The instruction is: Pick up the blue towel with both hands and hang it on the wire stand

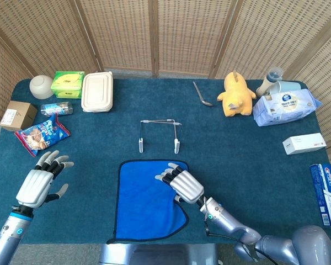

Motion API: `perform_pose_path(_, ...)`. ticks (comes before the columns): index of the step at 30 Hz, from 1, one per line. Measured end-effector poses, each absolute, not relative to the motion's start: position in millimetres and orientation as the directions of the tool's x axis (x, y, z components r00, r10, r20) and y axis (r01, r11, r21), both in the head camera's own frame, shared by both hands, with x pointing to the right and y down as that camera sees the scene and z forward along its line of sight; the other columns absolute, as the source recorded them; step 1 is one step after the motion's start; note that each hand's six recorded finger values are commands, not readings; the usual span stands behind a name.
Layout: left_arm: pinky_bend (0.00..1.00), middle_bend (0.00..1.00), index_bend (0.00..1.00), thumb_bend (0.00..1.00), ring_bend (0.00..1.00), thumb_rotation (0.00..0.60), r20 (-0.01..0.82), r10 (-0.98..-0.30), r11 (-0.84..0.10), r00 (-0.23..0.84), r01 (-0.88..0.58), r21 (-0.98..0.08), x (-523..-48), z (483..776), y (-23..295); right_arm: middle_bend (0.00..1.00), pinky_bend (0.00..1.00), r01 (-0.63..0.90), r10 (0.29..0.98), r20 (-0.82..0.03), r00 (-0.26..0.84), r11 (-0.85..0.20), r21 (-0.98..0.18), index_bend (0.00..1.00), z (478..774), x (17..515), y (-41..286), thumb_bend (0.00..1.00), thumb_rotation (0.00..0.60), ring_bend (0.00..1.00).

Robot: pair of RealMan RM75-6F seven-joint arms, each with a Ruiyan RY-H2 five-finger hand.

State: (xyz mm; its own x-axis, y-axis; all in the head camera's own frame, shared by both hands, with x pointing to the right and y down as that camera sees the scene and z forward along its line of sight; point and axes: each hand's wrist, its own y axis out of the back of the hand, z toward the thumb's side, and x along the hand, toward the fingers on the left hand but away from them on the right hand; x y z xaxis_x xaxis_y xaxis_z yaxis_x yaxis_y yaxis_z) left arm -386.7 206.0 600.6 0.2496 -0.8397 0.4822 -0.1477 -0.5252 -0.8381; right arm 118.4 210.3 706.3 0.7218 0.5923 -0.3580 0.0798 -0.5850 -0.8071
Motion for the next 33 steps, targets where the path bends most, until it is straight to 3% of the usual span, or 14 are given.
perform_pose_path(6, 0.00, 0.19, 0.24, 0.47, 0.08, 0.600, 0.480, -0.841, -0.523, 0.251, -0.147, -0.839, -386.3, 600.0, 205.2, 0.30, 0.17, 0.079, 0.586, -0.353, 0.729, -0.585, -0.807, 0.44, 706.4, 115.8, 212.7, 0.33, 0.600, 0.23)
perform_pose_path(11, 0.00, 0.19, 0.24, 0.47, 0.08, 0.600, 0.480, -0.840, -0.523, 0.252, -0.145, -0.840, -386.1, 599.7, 204.9, 0.30, 0.17, 0.078, 0.585, -0.348, 0.733, -0.580, -0.811, 0.46, 706.7, 114.1, 213.1, 0.34, 0.600, 0.23)
perform_pose_path(21, 0.00, 0.18, 0.23, 0.47, 0.08, 0.600, 0.482, -0.840, -0.525, 0.250, -0.147, -0.838, -386.7, 599.3, 204.1, 0.31, 0.17, 0.090, 0.590, -0.330, 0.737, -0.570, -0.817, 0.48, 706.2, 110.0, 212.2, 0.51, 0.600, 0.23)
perform_pose_path(25, 0.00, 0.18, 0.23, 0.47, 0.08, 0.600, 0.484, -0.839, -0.527, 0.249, -0.149, -0.837, -386.9, 599.8, 204.0, 0.31, 0.17, 0.097, 0.593, -0.324, 0.737, -0.567, -0.818, 0.51, 706.2, 109.2, 212.0, 0.51, 0.600, 0.23)
perform_pose_path(33, 0.00, 0.18, 0.24, 0.47, 0.08, 0.600, 0.486, -0.838, -0.529, 0.250, -0.150, -0.835, -387.0, 600.6, 204.3, 0.32, 0.17, 0.095, 0.583, -0.325, 0.745, -0.575, -0.813, 0.65, 706.8, 108.1, 214.3, 0.49, 0.600, 0.24)
